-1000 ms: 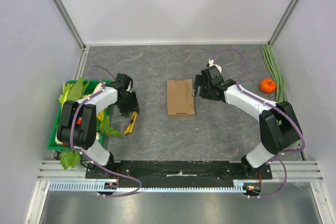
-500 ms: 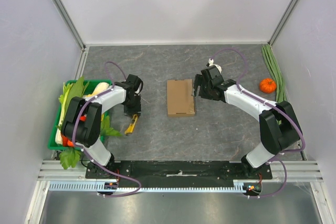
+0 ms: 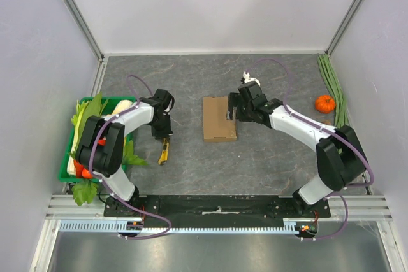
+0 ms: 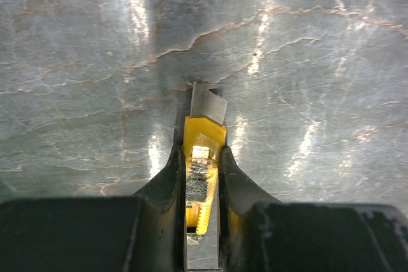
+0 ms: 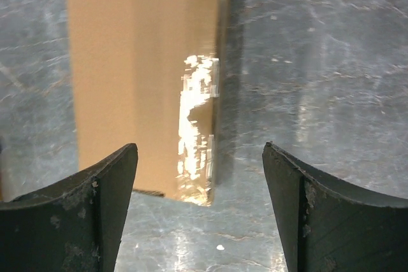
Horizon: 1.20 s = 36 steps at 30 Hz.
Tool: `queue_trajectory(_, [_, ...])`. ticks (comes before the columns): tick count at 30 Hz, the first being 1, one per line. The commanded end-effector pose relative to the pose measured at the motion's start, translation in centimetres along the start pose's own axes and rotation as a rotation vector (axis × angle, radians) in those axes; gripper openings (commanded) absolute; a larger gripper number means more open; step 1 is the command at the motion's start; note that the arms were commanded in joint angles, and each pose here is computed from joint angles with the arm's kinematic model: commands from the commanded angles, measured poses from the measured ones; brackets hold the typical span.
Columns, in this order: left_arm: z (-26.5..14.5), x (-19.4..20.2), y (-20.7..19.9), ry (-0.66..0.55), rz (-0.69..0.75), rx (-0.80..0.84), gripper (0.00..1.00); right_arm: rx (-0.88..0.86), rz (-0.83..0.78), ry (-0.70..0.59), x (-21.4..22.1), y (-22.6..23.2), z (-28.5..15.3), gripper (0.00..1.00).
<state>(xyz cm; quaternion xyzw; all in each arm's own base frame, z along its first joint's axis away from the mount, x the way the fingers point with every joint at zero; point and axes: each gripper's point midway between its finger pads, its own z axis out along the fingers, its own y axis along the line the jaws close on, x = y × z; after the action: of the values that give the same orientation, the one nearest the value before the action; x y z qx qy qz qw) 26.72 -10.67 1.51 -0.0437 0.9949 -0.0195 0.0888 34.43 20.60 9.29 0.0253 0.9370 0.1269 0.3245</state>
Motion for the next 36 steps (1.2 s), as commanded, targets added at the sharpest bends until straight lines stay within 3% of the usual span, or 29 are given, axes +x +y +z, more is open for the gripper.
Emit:
queue_trajectory(1, [-2.1, -2.4, -2.9, -0.071, -0.076, 0.121, 0.03, -0.185, -0.119, -0.171, -3.6, 5.5, -3.8, 0.86])
queue_trajectory(15, [-12.2, -7.5, -8.0, -0.263, -0.221, 0.422, 0.02, -0.646, -0.384, -0.240, 0.4, 17.7, -8.8, 0.90])
queue_trajectory(19, [-15.8, -9.0, -10.1, -0.318, -0.271, 0.563, 0.02, -0.668, -0.407, -0.236, 0.8, 19.9, -8.8, 0.90])
queue_trajectory(27, [-18.6, -9.9, -11.2, -0.357, -0.321, 0.652, 0.02, -0.649, -0.380, -0.236, 0.2, 22.7, -7.9, 0.87])
queue_trajectory(31, [-19.3, -9.6, -11.4, -0.353, -0.316, 0.679, 0.02, -0.624, -0.364, -0.231, -0.1, 23.0, -7.0, 0.77])
queue_trajectory(36, [-20.1, -9.4, -11.2, -0.366, -0.306, 0.682, 0.03, -0.634, -0.337, -0.209, 0.1, 23.8, -6.5, 0.47])
